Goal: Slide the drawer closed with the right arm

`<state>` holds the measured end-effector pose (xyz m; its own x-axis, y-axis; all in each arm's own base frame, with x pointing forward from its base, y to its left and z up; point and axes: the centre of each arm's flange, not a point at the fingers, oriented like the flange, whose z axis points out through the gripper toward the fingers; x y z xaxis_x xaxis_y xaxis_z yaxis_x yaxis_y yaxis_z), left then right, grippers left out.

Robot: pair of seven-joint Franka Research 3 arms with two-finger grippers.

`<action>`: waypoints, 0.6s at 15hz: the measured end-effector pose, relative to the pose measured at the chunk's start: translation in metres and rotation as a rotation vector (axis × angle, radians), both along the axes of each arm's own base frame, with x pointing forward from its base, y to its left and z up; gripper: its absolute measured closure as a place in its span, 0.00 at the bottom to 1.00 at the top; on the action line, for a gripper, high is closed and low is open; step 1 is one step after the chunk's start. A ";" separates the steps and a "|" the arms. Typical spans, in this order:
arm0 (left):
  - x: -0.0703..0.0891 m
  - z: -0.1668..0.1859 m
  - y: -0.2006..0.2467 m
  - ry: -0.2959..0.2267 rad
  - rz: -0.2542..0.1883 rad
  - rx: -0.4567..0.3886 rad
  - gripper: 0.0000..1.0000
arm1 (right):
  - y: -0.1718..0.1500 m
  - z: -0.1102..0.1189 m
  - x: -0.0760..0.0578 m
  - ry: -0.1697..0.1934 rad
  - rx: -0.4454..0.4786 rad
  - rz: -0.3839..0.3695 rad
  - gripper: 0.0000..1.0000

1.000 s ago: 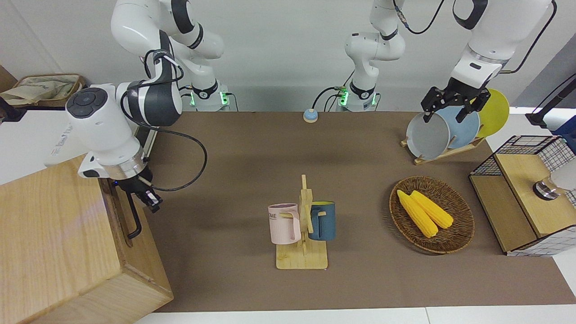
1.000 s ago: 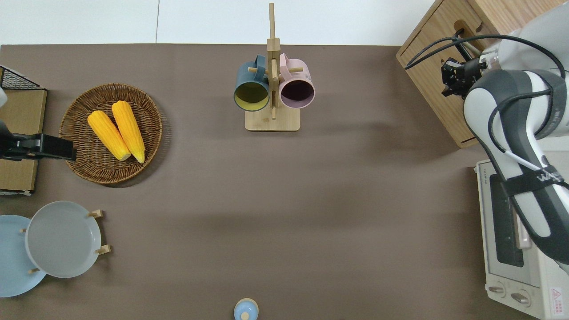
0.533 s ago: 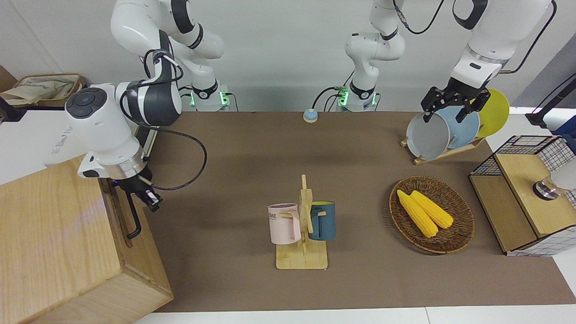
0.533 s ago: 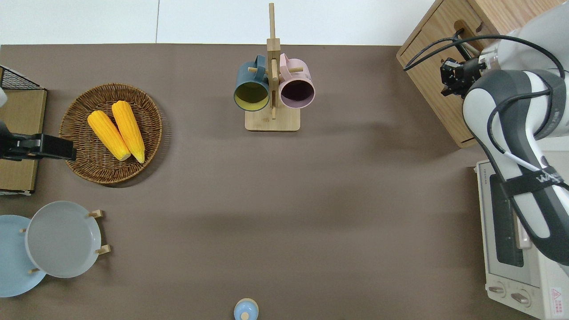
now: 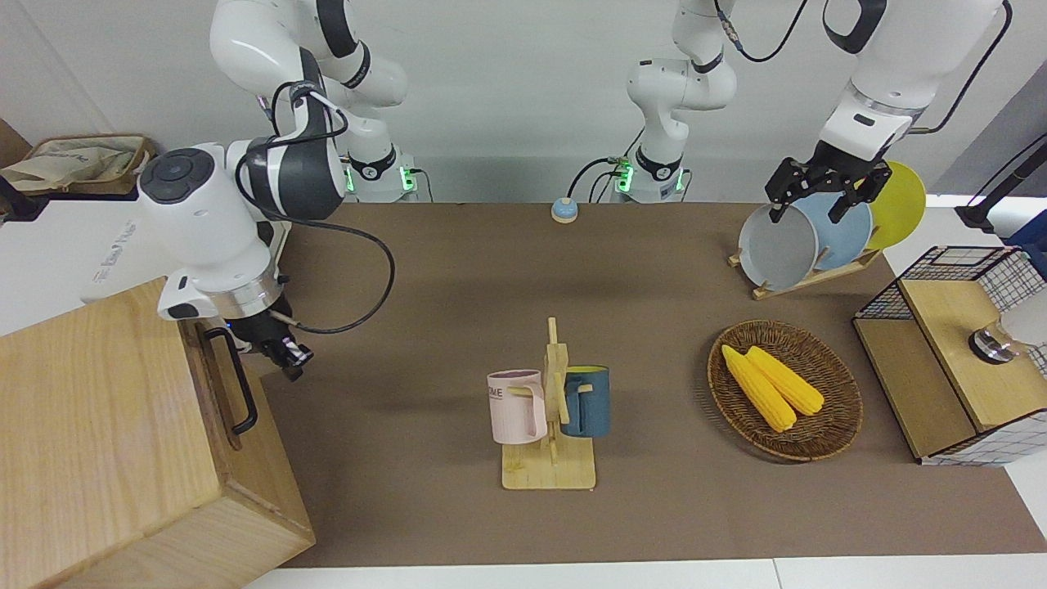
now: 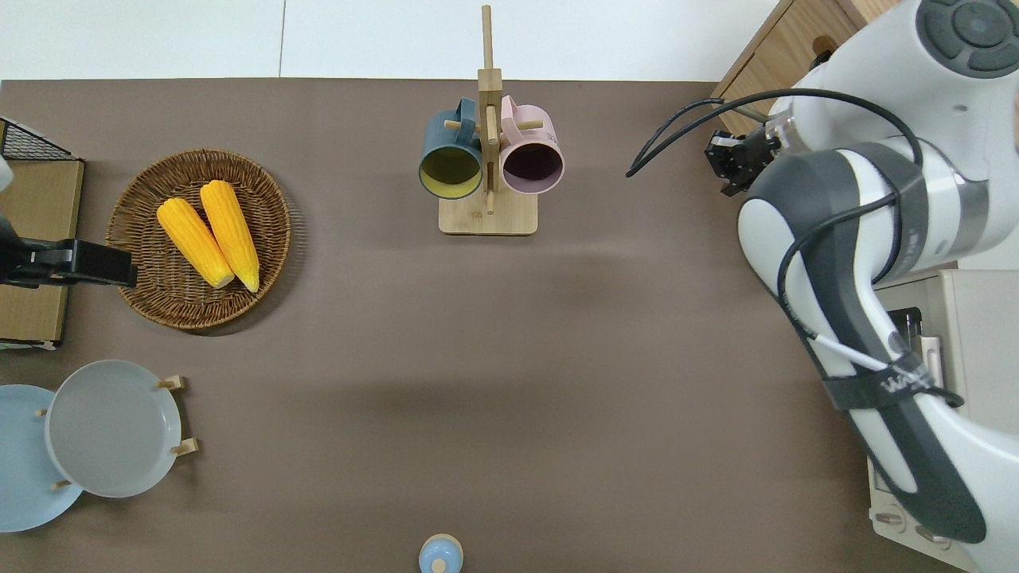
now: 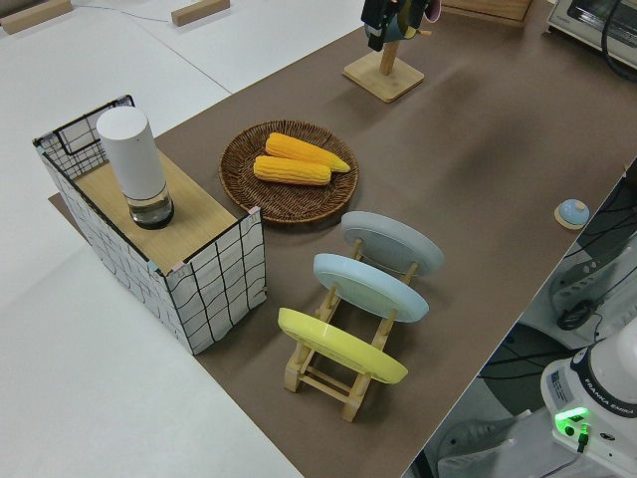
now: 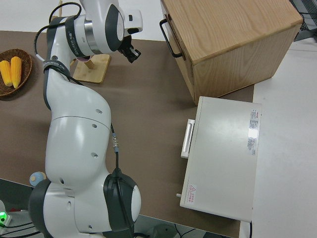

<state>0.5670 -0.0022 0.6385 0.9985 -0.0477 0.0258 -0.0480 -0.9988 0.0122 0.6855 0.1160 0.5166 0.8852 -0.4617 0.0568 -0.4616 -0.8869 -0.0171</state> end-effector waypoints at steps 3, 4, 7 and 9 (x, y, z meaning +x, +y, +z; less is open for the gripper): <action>0.000 0.000 0.000 0.000 0.000 0.000 0.00 | 0.034 0.022 -0.022 0.021 -0.032 0.051 0.99; 0.000 0.000 0.000 0.000 0.000 0.000 0.00 | 0.041 0.031 -0.030 0.030 -0.040 0.068 0.99; 0.000 0.000 0.000 0.000 0.000 0.000 0.01 | 0.045 0.057 -0.051 0.058 -0.058 0.136 0.99; 0.000 0.000 0.000 0.000 0.000 0.000 0.00 | 0.038 0.069 -0.060 0.063 -0.066 0.169 0.99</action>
